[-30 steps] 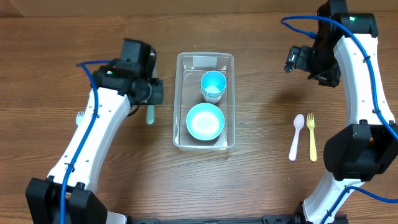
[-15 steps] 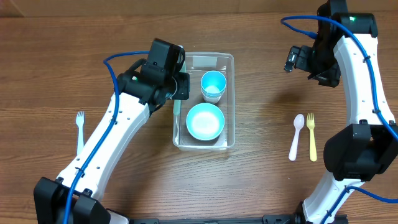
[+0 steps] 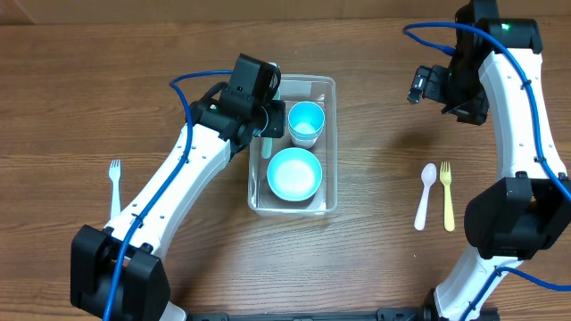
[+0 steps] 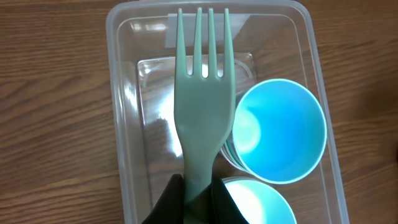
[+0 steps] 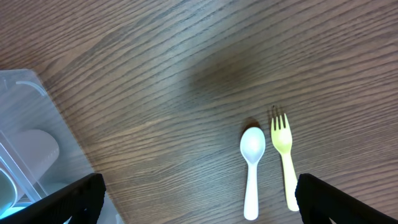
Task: Pack container
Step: 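Carry mint green fork into the container beside the cups, release, then move left gripper to the white fork and grasp it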
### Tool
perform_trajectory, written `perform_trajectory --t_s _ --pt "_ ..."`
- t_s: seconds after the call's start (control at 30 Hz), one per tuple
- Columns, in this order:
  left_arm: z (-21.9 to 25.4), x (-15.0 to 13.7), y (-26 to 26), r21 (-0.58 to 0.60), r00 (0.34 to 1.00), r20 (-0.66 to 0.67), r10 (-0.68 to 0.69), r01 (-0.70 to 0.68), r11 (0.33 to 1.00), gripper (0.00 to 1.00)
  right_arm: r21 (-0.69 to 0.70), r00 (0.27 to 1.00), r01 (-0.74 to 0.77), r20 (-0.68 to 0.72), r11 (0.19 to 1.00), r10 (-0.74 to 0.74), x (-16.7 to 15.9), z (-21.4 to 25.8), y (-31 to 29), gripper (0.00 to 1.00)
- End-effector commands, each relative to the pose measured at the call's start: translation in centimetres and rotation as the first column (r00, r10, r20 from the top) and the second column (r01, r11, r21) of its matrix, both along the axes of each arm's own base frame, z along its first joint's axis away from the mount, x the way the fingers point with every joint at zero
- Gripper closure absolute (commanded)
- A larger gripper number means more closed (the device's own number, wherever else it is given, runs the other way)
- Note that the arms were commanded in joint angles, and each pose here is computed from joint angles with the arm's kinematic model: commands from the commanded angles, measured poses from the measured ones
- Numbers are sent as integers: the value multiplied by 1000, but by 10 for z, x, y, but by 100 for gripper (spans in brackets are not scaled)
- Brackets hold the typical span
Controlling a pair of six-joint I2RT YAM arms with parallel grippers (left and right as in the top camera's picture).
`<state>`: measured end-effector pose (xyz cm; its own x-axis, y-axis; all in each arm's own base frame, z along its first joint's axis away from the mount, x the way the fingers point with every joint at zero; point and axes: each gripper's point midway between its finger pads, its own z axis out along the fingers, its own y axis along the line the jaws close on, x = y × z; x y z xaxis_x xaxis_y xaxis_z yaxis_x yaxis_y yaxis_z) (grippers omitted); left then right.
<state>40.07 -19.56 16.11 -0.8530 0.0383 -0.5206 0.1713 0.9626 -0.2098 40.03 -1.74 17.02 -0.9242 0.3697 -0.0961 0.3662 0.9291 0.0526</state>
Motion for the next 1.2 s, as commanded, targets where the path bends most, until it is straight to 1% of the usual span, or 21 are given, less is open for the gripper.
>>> perform_trajectory --t_s 0.0,0.03,0.07,0.1,0.2,0.3,0.4,0.5,0.6,0.8,0.9,1.03,1.1,1.17 --pt "2 8 3 25 1000 23 20 -21 999 42 -12 998 -2 64 1000 2 2 22 -1 0" --pt "2 8 4 27 999 24 23 -24 999 28 -12 998 -2 64 1000 2 2 22 -1 0" --pt "3 9 6 26 999 25 28 -29 999 23 -12 998 -2 64 1000 2 2 22 -1 0" --pt "7 11 11 28 999 23 40 -40 999 21 -12 998 -2 64 1000 2 2 22 -1 0" --pt "22 16 30 33 996 12 84 -84 996 22 -12 998 -1 64 1000 2 2 22 -1 0" --pt "45 12 71 55 985 -30 167 -165 985 25 -12 998 -2 64 1000 2 2 22 -1 0" --pt "52 -6 118 96 959 -98 267 -257 961 27 -12 998 -2 64 1000 2 2 22 -1 0" --pt "47 -32 173 186 902 -177 393 -362 914 26 -12 998 -2 64 1000 2 2 22 -1 0" --pt "34 -56 212 256 840 -260 477 -416 873 24 -12 998 -2 64 1000 2 2 22 -1 0" --pt "-7 -92 264 314 731 -380 567 -474 822 23 -12 998 -2 64 1000 2 2 22 -1 0" --pt "-29 -106 274 285 691 -438 575 -500 818 23 -12 998 -2 64 1000 2 2 22 -1 0" --pt "-63 -129 304 296 607 -474 639 -573 764 23 -12 998 -2 64 1000 2 2 22 -1 0" --pt "-71 -135 318 300 595 -469 652 -587 752 23 -12 998 -2 64 1000 2 2 22 -1 0" --pt "-77 -140 329 302 607 -465 644 -575 760 22 -12 998 -2 64 1000 2 2 22 -1 0"
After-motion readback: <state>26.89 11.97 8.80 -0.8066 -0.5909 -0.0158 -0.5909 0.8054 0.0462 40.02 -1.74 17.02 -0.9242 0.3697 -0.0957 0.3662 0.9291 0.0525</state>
